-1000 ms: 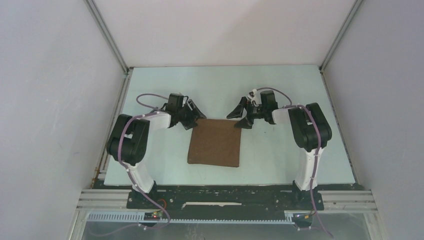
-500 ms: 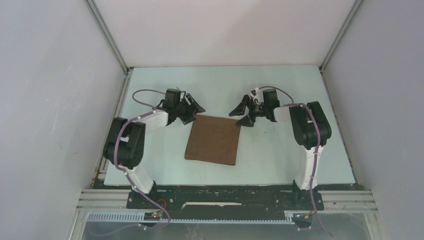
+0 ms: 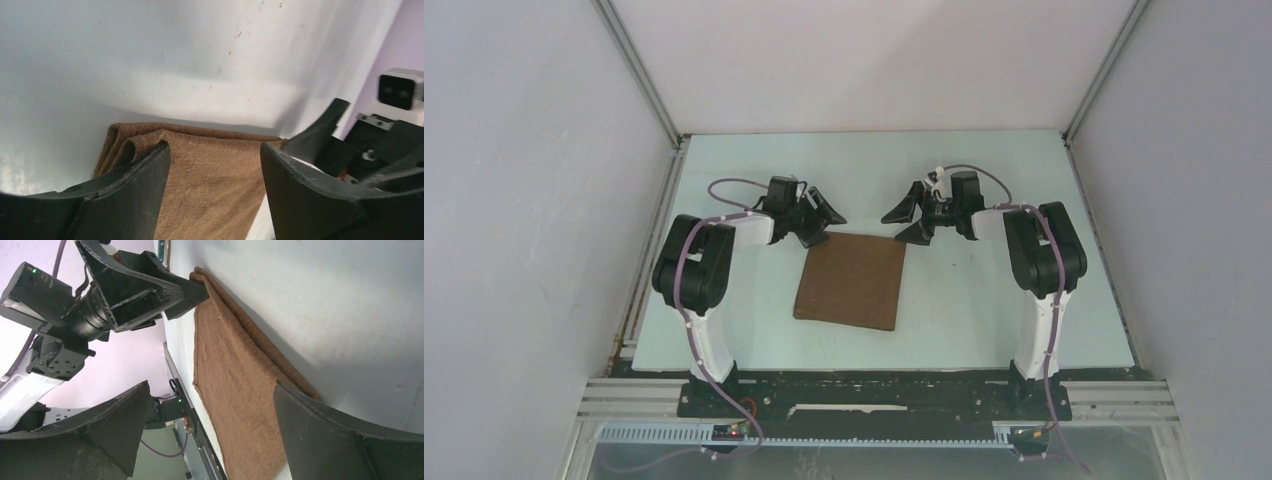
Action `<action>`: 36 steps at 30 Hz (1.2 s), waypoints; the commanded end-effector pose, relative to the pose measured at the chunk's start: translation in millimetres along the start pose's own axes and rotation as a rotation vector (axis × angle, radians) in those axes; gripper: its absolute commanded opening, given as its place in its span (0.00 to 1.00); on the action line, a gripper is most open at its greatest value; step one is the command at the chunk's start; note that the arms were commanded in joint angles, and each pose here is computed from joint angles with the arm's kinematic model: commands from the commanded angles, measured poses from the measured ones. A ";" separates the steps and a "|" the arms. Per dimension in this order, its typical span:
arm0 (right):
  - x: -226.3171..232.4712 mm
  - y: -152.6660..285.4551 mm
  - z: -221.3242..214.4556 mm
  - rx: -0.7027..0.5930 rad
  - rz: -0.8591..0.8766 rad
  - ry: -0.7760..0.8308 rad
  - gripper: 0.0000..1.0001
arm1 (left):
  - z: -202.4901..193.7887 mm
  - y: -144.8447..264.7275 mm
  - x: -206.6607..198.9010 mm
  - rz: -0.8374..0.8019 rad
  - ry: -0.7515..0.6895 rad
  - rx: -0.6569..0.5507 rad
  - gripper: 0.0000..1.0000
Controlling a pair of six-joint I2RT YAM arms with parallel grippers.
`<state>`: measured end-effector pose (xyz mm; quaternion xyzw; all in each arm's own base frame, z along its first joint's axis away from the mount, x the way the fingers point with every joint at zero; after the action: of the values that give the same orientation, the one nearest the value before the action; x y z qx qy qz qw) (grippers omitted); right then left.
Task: Fold the napkin into a case and place the utensils inside
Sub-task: Smooth out the square-folded napkin at the center of the board.
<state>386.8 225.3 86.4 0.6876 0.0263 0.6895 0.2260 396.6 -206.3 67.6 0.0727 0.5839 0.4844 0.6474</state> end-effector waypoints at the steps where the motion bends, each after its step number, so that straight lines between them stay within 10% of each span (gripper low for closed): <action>1: -15.3 -5.4 13.8 -0.039 -0.027 0.003 1.00 | 18.8 -4.2 26.4 0.052 0.040 -0.064 0.77; 13: -0.5 33.3 7.3 -0.078 -0.327 0.123 1.00 | 25.0 39.0 1.5 0.027 -0.021 -0.080 0.79; 22: 49.1 15.6 -87.5 0.134 -0.119 0.159 1.00 | -40.0 75.5 -52.9 -0.136 -0.126 -0.002 0.80; 36: -5.9 6.4 -145.5 0.175 -0.112 0.102 1.00 | -98.7 82.6 68.1 0.124 -0.132 0.012 0.81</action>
<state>243.0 257.8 65.4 0.6946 0.1484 0.6786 0.1873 263.6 -183.8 58.4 0.1149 0.5720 0.4732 0.6600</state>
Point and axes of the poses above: each gripper's point midway between its finger pads, its own y axis back along the fingers, its own x axis along the line the jaws close on, z = x × y, the point moved 3 cm from there along y, back along the fingers, and after that the axes turned 5 degrees about -y, right-handed, at the moved point
